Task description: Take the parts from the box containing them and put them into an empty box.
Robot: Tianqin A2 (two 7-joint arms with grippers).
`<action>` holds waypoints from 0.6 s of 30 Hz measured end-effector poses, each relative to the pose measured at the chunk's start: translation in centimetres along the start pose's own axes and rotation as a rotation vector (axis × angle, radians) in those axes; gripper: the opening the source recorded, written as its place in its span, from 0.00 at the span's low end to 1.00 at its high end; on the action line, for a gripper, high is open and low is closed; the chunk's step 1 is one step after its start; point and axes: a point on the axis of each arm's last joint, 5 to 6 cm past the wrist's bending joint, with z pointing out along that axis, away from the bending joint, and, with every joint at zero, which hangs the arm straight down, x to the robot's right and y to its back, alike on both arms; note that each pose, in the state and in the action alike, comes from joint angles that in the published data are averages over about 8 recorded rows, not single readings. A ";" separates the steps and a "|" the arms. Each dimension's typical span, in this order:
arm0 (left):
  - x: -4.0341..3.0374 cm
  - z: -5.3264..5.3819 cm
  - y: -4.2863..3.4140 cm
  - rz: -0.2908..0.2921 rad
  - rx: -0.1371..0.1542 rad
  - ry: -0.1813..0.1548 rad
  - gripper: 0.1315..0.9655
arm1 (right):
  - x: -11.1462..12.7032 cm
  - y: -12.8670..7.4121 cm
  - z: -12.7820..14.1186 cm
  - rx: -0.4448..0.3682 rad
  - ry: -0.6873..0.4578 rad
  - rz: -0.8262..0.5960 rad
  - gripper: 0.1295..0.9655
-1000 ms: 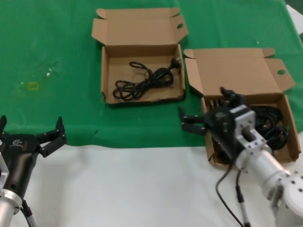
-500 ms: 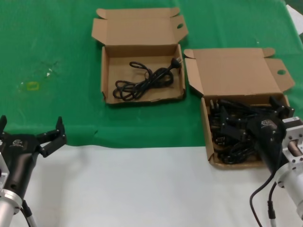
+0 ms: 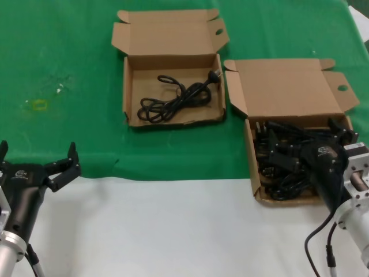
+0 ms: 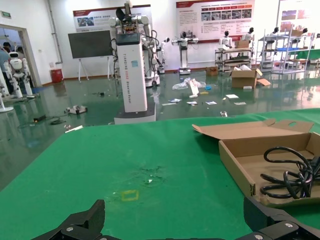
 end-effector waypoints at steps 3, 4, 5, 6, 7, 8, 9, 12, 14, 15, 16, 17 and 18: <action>0.00 0.0 0.00 0.000 0.000 0.000 1.00 | 0.0 0.0 0.0 0.000 0.000 0.000 1.00; 0.00 0.0 0.00 0.000 0.000 0.000 1.00 | 0.0 0.0 0.0 0.000 0.000 0.000 1.00; 0.00 0.0 0.00 0.000 0.000 0.000 1.00 | 0.0 0.0 0.0 0.000 0.000 0.000 1.00; 0.00 0.0 0.00 0.000 0.000 0.000 1.00 | 0.0 0.0 0.0 0.000 0.000 0.000 1.00; 0.00 0.0 0.00 0.000 0.000 0.000 1.00 | 0.0 0.0 0.0 0.000 0.000 0.000 1.00; 0.00 0.0 0.00 0.000 0.000 0.000 1.00 | 0.0 0.0 0.0 0.000 0.000 0.000 1.00; 0.00 0.0 0.00 0.000 0.000 0.000 1.00 | 0.0 0.0 0.0 0.000 0.000 0.000 1.00; 0.00 0.0 0.00 0.000 0.000 0.000 1.00 | 0.0 0.0 0.0 0.000 0.000 0.000 1.00; 0.00 0.0 0.00 0.000 0.000 0.000 1.00 | 0.0 0.0 0.0 0.000 0.000 0.000 1.00; 0.00 0.0 0.00 0.000 0.000 0.000 1.00 | 0.0 0.0 0.0 0.000 0.000 0.000 1.00; 0.00 0.0 0.00 0.000 0.000 0.000 1.00 | 0.0 0.0 0.0 0.000 0.000 0.000 1.00; 0.00 0.0 0.00 0.000 0.000 0.000 1.00 | 0.0 0.0 0.0 0.000 0.000 0.000 1.00; 0.00 0.0 0.00 0.000 0.000 0.000 1.00 | 0.0 0.0 0.0 0.000 0.000 0.000 1.00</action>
